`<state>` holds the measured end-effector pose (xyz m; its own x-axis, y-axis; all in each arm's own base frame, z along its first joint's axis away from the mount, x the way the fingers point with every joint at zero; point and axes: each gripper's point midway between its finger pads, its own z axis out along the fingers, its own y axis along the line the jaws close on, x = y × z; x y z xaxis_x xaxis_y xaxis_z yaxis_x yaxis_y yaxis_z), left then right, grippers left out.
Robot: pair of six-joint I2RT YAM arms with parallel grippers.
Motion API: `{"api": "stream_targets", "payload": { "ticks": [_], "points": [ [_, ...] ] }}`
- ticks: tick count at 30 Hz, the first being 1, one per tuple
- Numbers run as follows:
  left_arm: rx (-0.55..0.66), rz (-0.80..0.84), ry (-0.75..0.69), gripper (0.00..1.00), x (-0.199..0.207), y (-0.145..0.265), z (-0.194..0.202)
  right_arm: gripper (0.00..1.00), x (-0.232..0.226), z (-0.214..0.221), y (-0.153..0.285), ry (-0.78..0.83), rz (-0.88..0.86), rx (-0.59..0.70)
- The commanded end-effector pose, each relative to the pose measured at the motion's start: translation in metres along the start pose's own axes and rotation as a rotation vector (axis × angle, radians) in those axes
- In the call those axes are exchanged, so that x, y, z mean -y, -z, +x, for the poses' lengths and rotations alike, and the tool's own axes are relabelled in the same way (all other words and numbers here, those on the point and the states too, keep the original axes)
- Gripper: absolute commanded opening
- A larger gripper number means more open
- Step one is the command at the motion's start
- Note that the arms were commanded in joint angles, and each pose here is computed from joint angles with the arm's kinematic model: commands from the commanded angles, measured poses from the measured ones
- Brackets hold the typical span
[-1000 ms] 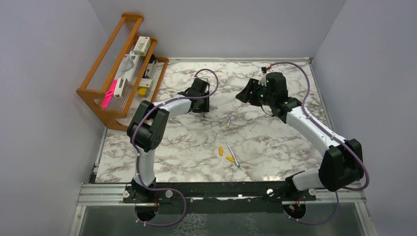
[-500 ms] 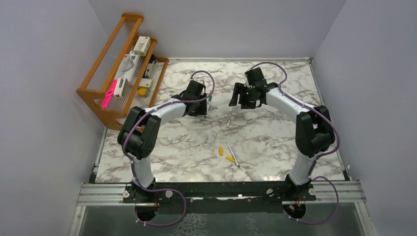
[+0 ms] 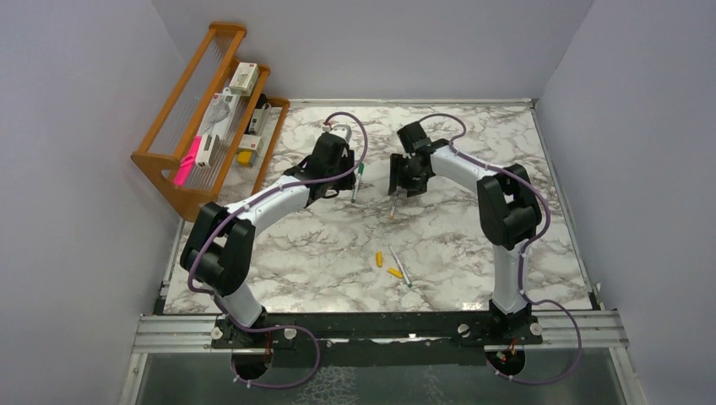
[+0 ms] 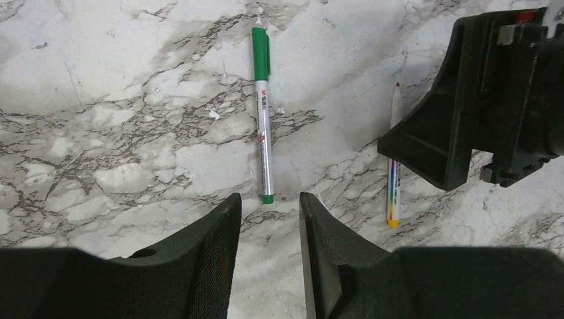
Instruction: Insert the pens into the pen caps
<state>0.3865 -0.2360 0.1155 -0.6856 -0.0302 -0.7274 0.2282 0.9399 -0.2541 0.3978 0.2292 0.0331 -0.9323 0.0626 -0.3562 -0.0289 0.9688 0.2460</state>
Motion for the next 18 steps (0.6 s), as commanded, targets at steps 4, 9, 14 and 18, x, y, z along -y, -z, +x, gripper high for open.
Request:
{"api": "stream_targets", "payload": {
  "ticks": [4, 9, 14, 18],
  "points": [
    [0.028, 0.009, -0.043, 0.38, 0.006, -0.001, -0.007, 0.48, 0.000, -0.001, -0.006, 0.035, 0.093, 0.003],
    [0.035, 0.028, -0.053, 0.38, 0.013, -0.001, -0.011, 0.36, 0.005, 0.012, -0.012, 0.028, 0.139, -0.042],
    [0.038, 0.067, -0.060, 0.38, 0.026, 0.000, -0.015, 0.18, 0.008, 0.019, -0.009, 0.023, 0.146, -0.054],
    [0.025, 0.118, -0.062, 0.38, 0.038, -0.001, -0.016, 0.01, 0.006, 0.021, -0.005, 0.025, 0.124, -0.056]
  ]
}}
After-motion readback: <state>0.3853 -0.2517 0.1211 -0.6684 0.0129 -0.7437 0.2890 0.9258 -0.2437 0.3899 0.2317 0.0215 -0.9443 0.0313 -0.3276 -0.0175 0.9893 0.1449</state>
